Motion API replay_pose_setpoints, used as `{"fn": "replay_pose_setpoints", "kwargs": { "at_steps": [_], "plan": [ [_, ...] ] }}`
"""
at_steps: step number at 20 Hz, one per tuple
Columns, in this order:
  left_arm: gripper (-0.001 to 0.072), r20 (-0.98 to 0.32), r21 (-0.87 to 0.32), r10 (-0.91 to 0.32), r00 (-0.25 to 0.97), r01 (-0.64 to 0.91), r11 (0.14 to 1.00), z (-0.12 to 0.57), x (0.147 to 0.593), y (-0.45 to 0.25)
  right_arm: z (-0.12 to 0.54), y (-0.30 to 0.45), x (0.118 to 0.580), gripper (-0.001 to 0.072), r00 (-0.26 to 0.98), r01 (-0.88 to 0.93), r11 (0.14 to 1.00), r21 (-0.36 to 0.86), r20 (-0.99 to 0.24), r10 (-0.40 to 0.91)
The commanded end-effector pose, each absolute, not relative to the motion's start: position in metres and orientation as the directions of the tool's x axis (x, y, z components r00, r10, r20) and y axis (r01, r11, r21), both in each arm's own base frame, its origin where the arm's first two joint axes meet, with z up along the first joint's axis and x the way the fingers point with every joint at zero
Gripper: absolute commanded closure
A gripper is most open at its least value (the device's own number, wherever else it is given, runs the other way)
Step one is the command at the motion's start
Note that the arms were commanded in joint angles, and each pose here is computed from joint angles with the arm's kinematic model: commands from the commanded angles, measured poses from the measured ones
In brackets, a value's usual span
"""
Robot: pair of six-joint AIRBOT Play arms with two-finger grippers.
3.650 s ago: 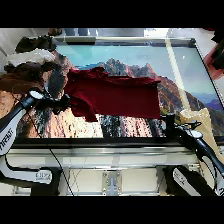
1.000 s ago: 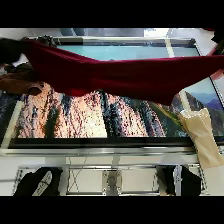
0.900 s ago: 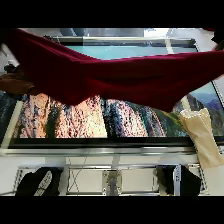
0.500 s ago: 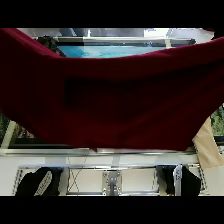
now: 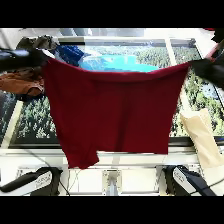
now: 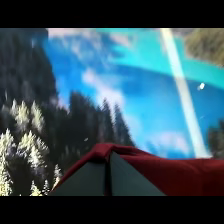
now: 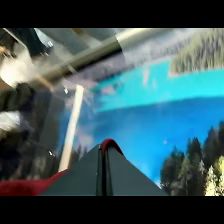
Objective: Fold the shirts.
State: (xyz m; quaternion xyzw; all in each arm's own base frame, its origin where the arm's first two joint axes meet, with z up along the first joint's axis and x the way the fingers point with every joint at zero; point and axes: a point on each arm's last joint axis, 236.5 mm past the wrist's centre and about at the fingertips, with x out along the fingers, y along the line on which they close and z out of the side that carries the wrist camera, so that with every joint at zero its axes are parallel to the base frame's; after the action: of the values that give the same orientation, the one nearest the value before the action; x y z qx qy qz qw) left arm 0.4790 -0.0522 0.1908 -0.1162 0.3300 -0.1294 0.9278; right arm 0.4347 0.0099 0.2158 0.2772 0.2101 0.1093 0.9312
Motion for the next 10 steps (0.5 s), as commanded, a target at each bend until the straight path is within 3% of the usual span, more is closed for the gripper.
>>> {"fn": "replay_pose_setpoints", "kwargs": {
  "at_steps": [1,5,10],
  "plan": [
    [0.0699,-0.689,-0.302,-0.259,0.677,0.057,0.952,0.079,0.527,-0.048,0.124,0.026,0.498,0.0682,0.882,0.016,0.855,0.519,-0.410,0.232],
    [0.0699,-0.720,-0.315,-0.231,0.654,-0.011,0.949,0.020,0.557,-0.040,0.076,0.009,0.535,0.0682,0.874,0.118,0.825,0.553,-0.451,0.178],
    [0.0698,-0.753,-0.256,-0.235,0.615,0.056,0.965,0.034,0.557,-0.041,0.108,-0.010,0.548,0.0682,0.885,0.077,0.841,0.535,-0.426,0.190]
  ]
}}
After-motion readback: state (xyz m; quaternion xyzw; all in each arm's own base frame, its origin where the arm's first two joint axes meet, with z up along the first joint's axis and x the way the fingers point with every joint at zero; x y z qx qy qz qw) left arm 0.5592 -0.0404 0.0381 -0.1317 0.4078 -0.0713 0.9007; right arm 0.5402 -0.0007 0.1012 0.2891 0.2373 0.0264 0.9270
